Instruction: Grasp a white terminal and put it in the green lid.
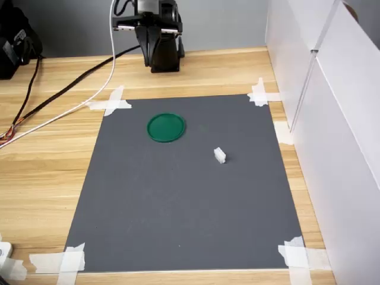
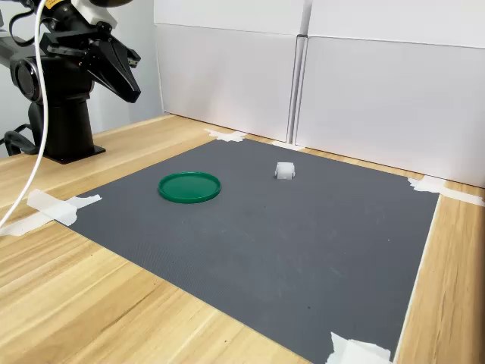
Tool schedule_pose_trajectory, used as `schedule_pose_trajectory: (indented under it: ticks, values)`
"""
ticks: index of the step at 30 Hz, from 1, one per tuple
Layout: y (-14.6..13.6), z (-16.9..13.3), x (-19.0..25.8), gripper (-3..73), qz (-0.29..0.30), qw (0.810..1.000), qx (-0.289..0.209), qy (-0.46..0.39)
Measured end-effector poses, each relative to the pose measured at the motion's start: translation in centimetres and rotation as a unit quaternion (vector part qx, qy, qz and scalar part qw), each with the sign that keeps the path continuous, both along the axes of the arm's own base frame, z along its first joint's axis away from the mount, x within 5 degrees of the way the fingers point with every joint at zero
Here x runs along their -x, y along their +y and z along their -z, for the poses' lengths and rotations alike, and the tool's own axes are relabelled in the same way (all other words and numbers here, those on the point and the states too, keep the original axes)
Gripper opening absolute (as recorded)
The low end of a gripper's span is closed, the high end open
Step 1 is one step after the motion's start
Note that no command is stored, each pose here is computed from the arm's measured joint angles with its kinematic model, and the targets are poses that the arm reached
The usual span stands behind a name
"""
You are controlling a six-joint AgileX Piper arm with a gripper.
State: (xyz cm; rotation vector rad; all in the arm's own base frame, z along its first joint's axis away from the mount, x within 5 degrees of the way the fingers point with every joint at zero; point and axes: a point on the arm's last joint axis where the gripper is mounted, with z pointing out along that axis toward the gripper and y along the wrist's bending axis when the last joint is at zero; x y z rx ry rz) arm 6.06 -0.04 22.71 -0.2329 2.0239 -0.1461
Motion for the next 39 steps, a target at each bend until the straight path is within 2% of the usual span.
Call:
schedule_pose_trajectory:
  ticks: [20, 29, 39]
  values:
    - [0.0, 0.0, 0.0, -2.1, 0.0, 1.0, 0.0, 0.002]
    - [0.0, 0.5, -1.4, -2.1, 0.0, 0.998, 0.0, 0.061]
    - [0.2, -4.5, -4.9, -2.1, -0.011, 0.998, 0.002, 0.064]
